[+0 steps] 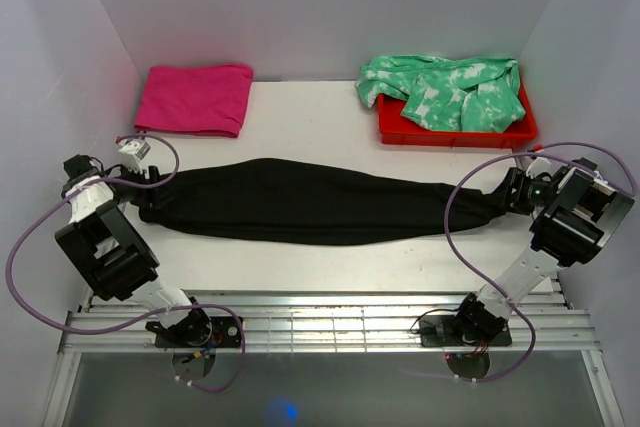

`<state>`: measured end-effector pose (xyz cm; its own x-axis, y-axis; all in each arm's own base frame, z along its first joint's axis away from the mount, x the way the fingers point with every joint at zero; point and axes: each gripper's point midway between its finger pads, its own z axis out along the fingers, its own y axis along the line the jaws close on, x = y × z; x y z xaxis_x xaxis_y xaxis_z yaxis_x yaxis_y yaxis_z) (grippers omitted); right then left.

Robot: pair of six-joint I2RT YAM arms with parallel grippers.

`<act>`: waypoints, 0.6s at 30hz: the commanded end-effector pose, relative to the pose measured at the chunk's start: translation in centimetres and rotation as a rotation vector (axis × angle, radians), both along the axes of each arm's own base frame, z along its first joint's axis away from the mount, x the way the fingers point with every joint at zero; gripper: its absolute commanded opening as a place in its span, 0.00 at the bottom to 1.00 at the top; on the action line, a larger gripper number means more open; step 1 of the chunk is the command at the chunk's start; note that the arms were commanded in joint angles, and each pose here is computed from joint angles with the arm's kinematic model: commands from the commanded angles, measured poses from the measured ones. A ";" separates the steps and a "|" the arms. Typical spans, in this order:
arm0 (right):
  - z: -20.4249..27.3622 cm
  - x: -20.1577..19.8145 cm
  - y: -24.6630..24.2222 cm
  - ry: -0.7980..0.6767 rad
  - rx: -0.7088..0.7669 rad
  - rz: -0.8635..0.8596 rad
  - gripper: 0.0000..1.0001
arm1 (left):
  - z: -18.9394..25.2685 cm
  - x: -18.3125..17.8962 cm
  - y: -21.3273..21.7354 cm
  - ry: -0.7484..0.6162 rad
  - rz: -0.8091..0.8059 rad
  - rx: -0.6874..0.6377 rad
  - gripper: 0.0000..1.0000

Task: Fold and stack the trousers
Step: Fold the trousers

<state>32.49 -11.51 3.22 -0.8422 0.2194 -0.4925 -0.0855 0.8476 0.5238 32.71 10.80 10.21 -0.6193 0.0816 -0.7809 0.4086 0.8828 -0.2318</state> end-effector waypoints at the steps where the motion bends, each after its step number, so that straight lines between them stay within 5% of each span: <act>1: -2.0 -1.1 1.5 0.081 0.137 -0.027 0.58 | 3.6 0.9 -0.7 -0.095 -0.029 0.001 0.70; 6: 0.2 -1.5 1.2 0.063 0.207 -0.024 0.22 | 4.8 0.9 -0.9 -0.118 -0.037 -0.010 0.69; 7: 1.5 -1.7 1.0 0.054 0.214 -0.023 0.08 | 5.1 0.9 -1.1 -0.126 -0.040 -0.017 0.69; 18: 12.8 -2.2 -4.7 -0.129 0.094 -0.083 0.08 | 9.0 0.0 -2.1 -0.259 -0.085 0.082 0.75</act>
<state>30.45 -12.19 9.91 -0.8566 0.2953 -0.4232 -0.0624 0.7548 0.6530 32.90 9.60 16.43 -0.4791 0.1435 -0.8659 0.4741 0.8726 -0.1178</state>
